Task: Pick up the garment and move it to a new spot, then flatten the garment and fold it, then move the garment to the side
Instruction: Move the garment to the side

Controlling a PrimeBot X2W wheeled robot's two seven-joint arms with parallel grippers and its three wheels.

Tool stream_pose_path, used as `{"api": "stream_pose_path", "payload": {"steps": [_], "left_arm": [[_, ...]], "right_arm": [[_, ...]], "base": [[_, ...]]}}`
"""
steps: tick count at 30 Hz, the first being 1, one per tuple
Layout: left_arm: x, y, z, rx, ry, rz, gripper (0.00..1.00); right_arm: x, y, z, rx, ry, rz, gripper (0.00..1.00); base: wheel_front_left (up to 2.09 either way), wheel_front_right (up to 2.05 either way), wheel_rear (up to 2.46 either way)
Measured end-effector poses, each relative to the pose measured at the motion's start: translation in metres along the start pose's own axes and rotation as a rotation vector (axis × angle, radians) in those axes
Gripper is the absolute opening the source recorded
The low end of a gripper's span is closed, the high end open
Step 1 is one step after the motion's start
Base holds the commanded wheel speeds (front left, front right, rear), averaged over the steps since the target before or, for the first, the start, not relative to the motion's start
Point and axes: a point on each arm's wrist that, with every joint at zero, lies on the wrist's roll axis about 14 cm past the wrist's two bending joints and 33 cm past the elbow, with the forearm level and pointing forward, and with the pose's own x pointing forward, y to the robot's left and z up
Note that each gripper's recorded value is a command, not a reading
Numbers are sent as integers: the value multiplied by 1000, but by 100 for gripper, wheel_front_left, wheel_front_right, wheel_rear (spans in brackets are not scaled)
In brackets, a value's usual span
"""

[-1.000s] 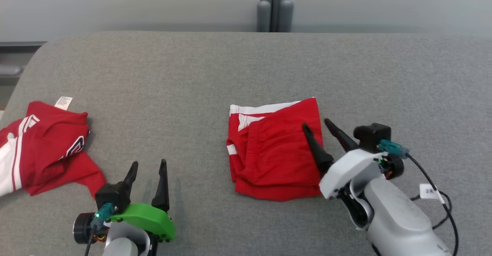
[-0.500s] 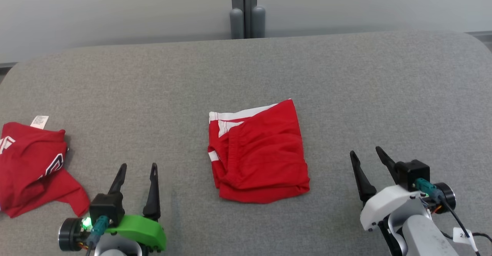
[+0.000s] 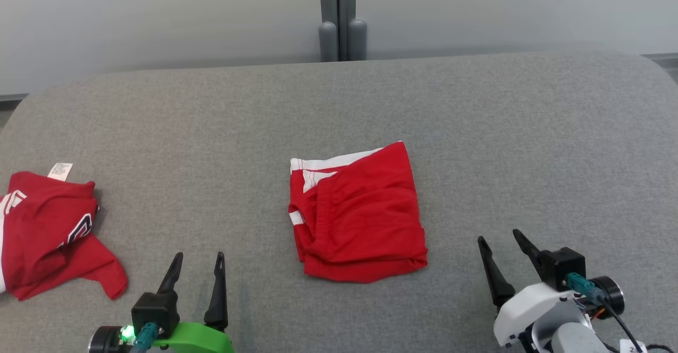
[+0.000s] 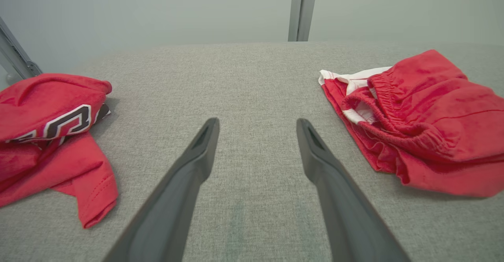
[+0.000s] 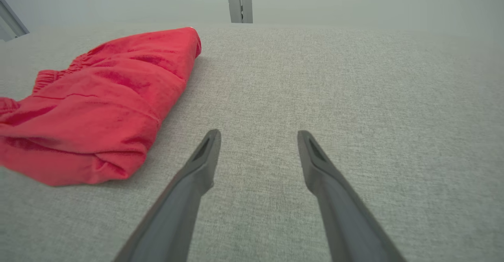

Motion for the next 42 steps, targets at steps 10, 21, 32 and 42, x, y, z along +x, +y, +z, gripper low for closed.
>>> {"api": "stream_pose_path", "payload": {"steps": [10,21,32,42], "left_arm": [[17,-7,7,-36,-18,-25,100],[26,8,6,-54,-9,13,100],[32,9,-6,-53,24,14,100],[61,-79,-7,-49,22,-266,100]], "right_arm": [[62,52,39,29,-75,172,100],[112,79,-5,65,101,240,62],[114,59,-26,146,134,166,0],[58,-15,-33,172,125,-31,0]], "base": [[0,0,0],[0,0,0],[0,0,0],[0,0,0]]}}
